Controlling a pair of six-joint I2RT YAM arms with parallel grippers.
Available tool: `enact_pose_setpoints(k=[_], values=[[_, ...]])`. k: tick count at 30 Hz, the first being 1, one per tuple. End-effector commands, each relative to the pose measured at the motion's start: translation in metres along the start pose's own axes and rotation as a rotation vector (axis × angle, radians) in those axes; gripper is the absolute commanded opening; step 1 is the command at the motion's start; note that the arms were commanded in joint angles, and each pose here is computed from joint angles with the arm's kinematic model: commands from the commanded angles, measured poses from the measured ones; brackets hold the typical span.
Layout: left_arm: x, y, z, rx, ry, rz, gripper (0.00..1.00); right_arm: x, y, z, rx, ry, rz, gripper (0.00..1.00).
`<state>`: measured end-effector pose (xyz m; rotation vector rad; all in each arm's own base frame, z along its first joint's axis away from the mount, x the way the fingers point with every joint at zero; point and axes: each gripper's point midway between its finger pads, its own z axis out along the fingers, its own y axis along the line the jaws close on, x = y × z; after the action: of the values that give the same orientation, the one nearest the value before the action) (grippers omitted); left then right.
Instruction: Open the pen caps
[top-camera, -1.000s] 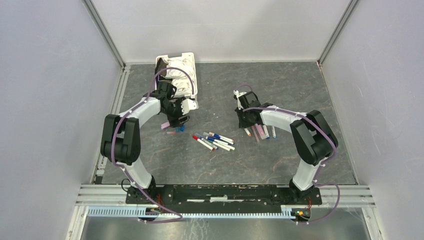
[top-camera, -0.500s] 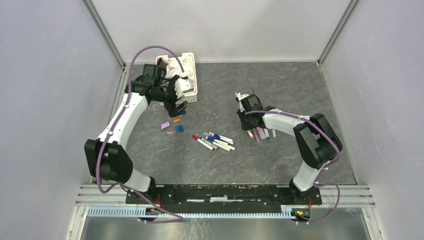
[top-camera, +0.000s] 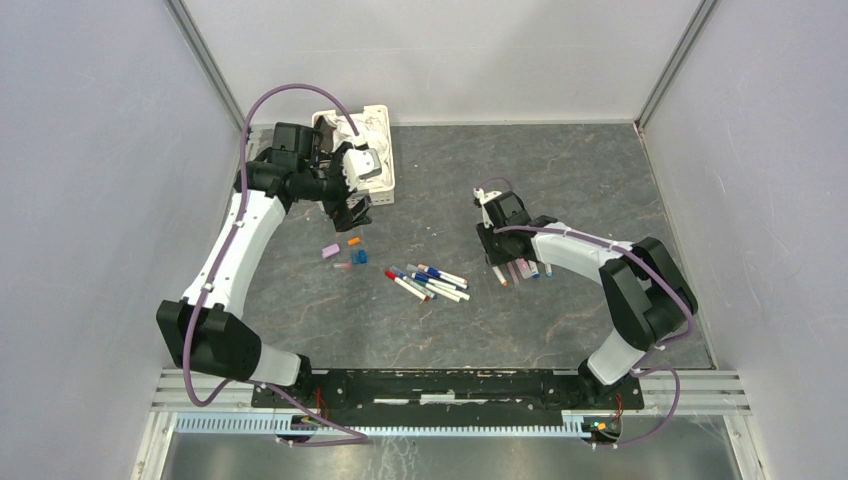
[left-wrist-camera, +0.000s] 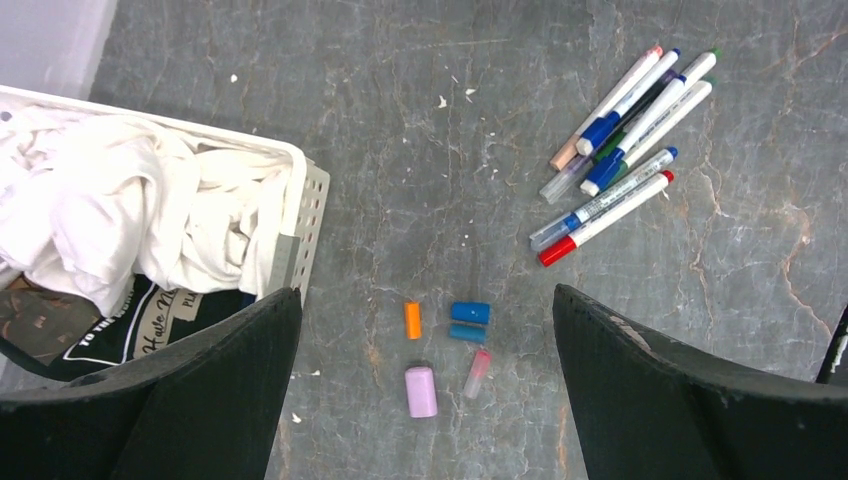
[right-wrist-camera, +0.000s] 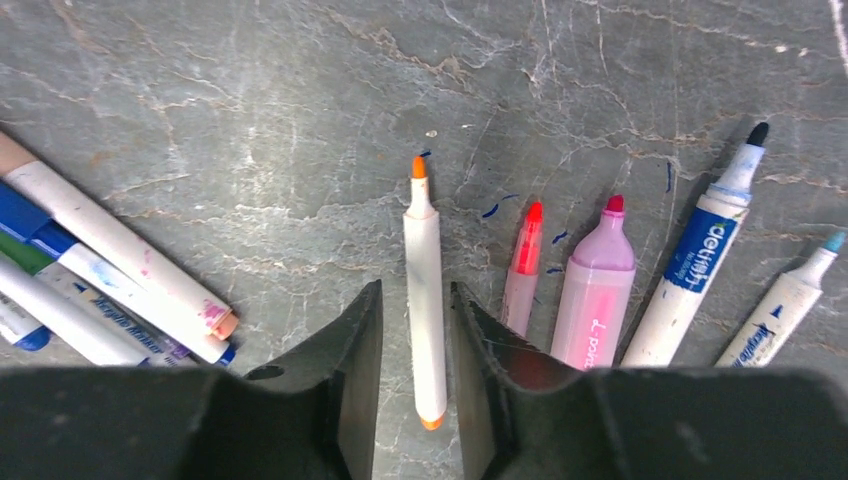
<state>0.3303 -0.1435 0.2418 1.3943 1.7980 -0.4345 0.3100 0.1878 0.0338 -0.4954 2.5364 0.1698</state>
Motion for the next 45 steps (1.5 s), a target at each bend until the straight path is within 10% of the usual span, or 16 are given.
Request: enact_pose_setpoints(k=[1,13,45], values=[[-0.028,0.006,-0.019,-0.055,-0.066,-0.047,1.00,-0.030,0.004,-0.029,0.057,-0.111,-0.015,0.42],[-0.038,0.023,-0.041,-0.210,-0.091,-0.092,1.00,-0.048,0.106,-0.019,-0.145,-0.103,-0.282,0.42],[-0.017,-0.005,-0.026,-0.069,-0.047,-0.097,1.00,0.017,0.097,0.024,-0.179,0.048,-0.353,0.38]])
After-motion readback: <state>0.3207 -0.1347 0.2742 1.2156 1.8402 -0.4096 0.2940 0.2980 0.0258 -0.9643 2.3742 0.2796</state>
